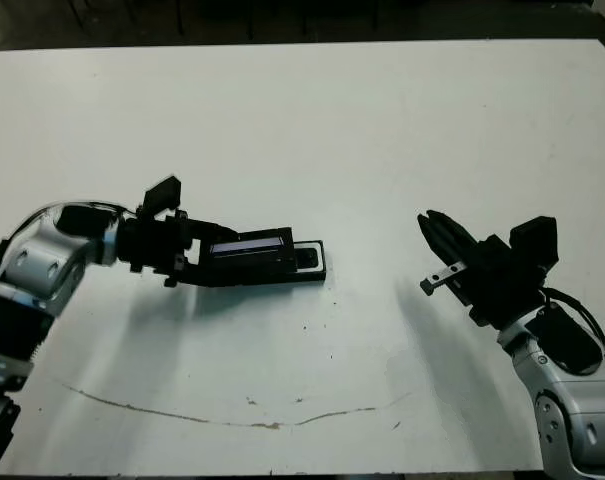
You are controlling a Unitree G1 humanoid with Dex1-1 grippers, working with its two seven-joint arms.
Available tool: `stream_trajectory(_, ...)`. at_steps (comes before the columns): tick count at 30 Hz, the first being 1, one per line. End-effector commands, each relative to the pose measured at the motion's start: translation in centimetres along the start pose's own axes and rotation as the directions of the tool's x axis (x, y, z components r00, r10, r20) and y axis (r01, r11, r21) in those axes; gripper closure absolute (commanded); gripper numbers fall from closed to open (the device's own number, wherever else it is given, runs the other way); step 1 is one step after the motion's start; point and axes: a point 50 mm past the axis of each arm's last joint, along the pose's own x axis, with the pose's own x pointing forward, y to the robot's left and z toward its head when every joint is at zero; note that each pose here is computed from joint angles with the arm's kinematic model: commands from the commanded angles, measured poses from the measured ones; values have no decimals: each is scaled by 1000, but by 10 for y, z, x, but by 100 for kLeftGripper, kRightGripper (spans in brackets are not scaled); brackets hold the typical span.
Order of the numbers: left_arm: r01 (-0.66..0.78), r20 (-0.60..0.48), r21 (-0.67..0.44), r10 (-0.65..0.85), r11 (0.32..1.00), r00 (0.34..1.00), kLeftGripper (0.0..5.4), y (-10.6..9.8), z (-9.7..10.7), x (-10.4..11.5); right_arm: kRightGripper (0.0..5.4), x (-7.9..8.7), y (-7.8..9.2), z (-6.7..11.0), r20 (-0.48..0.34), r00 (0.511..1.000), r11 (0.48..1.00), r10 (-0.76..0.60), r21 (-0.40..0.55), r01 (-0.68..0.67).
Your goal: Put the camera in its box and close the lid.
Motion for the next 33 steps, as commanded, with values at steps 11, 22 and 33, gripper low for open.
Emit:
stream_trajectory(11, 15, -98, 53, -10, 998, 995, 257, -20, -18, 34, 540, -5, -2, -8, -26, 1000, 1000, -17, 14, 17)
stream_trajectory(22, 116, -159, -27, -118, 993, 980, 257, -6, -26, 19, 540, -6, -6, -10, -47, 999, 1000, -14, 9, 14)
stream_trajectory(33, 185, -324, 19, -169, 983, 931, 257, 17, -19, 6, 540, -7, -7, -8, -50, 999, 1000, -5, -7, 5)
